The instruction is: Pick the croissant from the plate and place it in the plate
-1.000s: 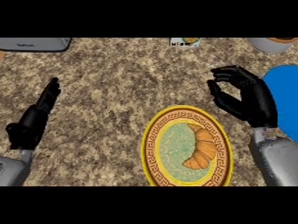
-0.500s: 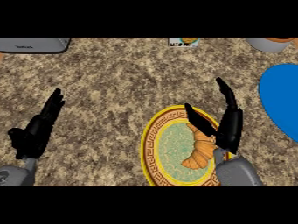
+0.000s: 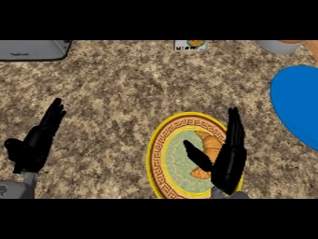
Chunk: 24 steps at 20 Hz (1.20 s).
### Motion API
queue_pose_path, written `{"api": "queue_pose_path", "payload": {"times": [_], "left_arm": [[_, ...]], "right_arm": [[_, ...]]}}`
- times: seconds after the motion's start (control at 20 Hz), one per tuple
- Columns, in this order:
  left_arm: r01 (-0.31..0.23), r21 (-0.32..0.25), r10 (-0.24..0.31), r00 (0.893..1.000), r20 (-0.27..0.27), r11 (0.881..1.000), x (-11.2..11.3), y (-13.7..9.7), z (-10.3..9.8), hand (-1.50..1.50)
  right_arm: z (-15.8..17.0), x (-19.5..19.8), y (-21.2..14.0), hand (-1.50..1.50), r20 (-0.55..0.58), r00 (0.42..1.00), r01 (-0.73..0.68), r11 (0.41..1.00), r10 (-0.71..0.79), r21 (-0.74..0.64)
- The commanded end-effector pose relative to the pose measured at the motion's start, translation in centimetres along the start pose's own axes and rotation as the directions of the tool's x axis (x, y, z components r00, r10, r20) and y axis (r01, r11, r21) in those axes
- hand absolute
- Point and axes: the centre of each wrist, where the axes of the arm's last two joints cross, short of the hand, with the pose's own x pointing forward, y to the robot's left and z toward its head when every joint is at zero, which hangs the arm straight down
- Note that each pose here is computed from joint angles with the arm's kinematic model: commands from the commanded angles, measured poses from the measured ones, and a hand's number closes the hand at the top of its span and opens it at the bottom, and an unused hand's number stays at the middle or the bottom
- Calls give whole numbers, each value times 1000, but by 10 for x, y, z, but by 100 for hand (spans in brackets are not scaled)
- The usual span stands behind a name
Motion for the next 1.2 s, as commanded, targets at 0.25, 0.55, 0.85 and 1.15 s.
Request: {"api": "queue_pose_path", "payload": {"times": [0.25,0.55,0.85,1.15], "left_arm": [[-4,1,4,1000,-2,1000,-2,-2,5,0],[4,-14,-4,1000,0,1000,1,-2,14,0],[28,-5,-28,999,26,1000,-2,-8,6,0],[6,-25,-6,1000,24,1000,4,-14,-8,0]], "right_arm": [[23,4,-15,-150,-217,904,-317,919,367,233],[21,68,-34,-150,-321,825,-370,874,466,316],[14,82,-46,-150,-381,742,-423,826,552,373],[23,77,-35,-150,-377,670,-469,758,639,452]]}}
